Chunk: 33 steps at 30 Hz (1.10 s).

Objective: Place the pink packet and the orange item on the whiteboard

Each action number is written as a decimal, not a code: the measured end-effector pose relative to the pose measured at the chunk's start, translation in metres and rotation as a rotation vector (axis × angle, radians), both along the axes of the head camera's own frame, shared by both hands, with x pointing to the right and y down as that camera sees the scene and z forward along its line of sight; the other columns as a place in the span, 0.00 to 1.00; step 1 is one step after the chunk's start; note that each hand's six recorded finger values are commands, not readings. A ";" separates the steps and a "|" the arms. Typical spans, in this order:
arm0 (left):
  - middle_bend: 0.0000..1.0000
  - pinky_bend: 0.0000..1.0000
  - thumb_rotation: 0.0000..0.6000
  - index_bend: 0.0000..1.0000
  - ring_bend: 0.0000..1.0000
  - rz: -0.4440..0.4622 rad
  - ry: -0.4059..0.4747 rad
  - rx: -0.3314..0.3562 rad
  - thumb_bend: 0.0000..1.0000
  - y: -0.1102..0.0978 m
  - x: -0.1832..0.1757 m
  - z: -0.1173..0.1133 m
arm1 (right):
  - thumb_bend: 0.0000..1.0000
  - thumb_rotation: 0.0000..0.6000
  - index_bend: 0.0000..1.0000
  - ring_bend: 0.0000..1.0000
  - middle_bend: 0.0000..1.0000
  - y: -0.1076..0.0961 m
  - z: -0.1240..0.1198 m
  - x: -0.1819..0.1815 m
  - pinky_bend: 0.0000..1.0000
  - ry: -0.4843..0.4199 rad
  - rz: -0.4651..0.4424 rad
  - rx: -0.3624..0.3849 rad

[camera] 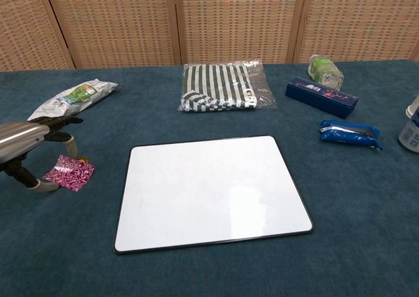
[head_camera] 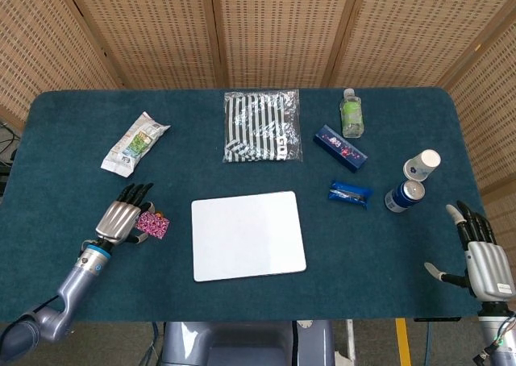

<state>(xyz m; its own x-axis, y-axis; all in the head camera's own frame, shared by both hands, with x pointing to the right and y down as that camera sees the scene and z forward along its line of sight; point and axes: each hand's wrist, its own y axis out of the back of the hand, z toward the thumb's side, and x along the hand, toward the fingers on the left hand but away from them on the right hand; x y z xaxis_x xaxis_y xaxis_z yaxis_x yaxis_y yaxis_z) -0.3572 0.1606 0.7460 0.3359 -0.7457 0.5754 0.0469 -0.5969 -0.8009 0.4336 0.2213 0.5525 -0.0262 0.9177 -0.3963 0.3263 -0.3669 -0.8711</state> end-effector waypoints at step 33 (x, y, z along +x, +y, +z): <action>0.00 0.00 1.00 0.41 0.00 0.098 0.056 0.067 0.17 -0.034 0.066 -0.046 | 0.05 1.00 0.00 0.00 0.00 0.000 0.001 0.000 0.00 -0.015 0.009 -0.011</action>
<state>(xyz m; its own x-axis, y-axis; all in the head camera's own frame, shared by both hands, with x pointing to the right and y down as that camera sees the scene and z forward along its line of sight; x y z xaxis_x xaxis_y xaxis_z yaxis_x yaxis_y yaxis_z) -0.2913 0.1271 0.7003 0.4393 -0.7440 0.5034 0.0561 -0.5365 -0.8420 0.4339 0.2209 0.5533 -0.0287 0.9130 -0.4069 0.3431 -0.3733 -0.8619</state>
